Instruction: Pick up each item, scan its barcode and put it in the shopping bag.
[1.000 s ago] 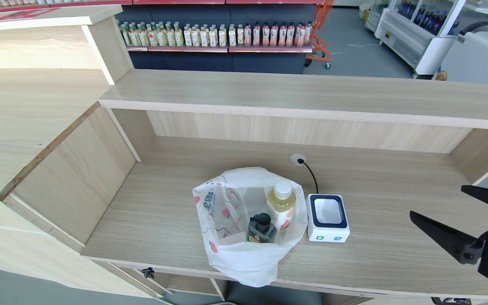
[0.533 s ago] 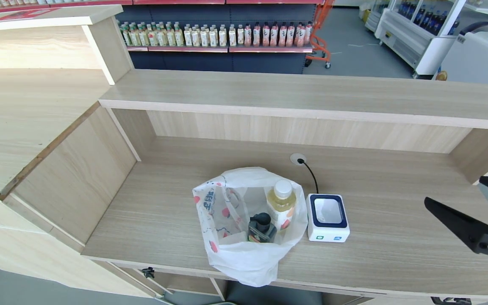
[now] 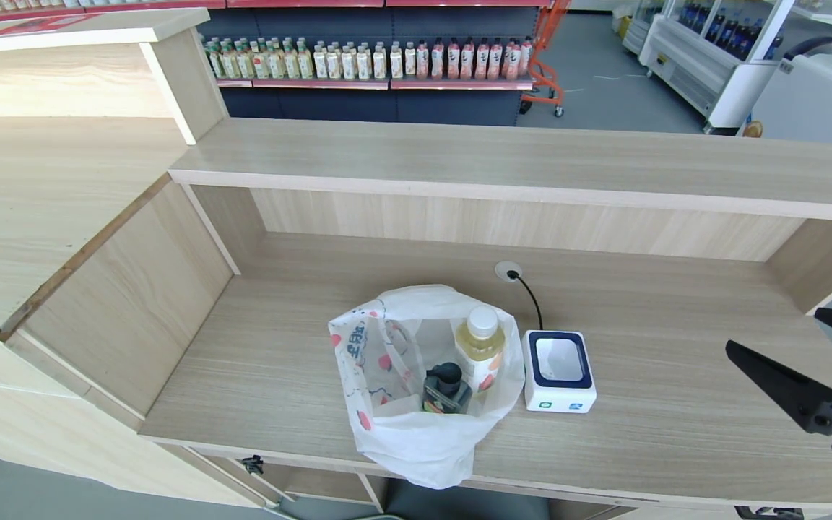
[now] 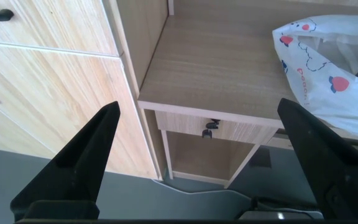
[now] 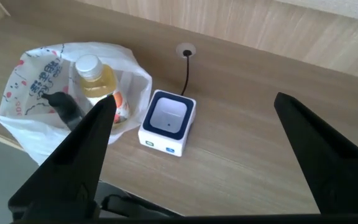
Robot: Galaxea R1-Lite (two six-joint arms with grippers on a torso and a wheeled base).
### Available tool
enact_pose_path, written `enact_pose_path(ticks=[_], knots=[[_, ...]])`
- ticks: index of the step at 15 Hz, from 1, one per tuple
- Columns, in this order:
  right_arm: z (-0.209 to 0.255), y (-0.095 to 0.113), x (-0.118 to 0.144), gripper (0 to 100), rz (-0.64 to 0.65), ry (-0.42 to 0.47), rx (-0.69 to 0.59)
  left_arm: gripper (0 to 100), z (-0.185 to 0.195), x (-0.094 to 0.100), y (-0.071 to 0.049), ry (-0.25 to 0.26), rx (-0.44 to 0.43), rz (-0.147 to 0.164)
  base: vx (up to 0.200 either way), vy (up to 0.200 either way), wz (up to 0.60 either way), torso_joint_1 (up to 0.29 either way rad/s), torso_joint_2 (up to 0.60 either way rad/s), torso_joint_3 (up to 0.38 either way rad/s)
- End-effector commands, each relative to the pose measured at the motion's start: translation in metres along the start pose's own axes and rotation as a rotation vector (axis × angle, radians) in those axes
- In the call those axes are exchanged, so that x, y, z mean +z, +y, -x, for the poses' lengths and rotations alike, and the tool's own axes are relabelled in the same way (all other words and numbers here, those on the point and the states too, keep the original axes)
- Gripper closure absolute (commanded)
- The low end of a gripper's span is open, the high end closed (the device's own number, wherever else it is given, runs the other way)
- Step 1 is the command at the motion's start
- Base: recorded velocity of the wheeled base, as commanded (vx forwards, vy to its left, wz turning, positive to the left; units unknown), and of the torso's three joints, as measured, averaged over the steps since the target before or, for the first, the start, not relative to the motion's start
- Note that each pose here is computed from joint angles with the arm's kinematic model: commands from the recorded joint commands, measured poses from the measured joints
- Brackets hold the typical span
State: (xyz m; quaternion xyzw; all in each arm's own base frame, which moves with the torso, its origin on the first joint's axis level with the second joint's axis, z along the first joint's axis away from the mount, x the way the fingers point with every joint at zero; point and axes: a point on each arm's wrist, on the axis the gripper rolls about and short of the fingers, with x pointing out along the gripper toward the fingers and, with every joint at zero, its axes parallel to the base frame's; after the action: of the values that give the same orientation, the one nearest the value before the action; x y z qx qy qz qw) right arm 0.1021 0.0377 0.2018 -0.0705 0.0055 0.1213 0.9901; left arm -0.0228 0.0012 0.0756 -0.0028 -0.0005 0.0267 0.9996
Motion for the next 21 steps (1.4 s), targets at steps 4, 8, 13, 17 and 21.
enact_pose_path(ticks=[4,8,13,17,21], knots=[[0.039,-0.017,-0.028,0,-0.016,0.007,-0.116,0,0.0,0.0,0.0,-0.001,0.0,0.001,0.0,0.0,0.0,0.0,0.0,0.0],[0.057,-0.013,-0.042,0,-0.016,0.041,-0.144,0,0.0,0.0,0.0,-0.001,0.0,0.001,0.0,0.0,0.0,0.0,0.0,0.0],[0.095,-0.005,-0.069,0,-0.001,0.078,-0.148,0,0.0,0.0,0.0,-0.001,0.0,0.001,0.0,0.0,0.0,0.0,0.0,0.0],[0.109,-0.003,-0.078,0,0.0,0.082,-0.195,0,0.0,0.0,0.0,-0.001,0.0,0.007,0.0,-0.05,0.0,0.001,0.0,0.002],[0.11,-0.002,-0.083,0,-0.004,0.084,-0.2,0,0.0,0.0,0.0,-0.001,0.0,0.001,0.0,-0.2,0.0,0.002,0.0,0.002]])
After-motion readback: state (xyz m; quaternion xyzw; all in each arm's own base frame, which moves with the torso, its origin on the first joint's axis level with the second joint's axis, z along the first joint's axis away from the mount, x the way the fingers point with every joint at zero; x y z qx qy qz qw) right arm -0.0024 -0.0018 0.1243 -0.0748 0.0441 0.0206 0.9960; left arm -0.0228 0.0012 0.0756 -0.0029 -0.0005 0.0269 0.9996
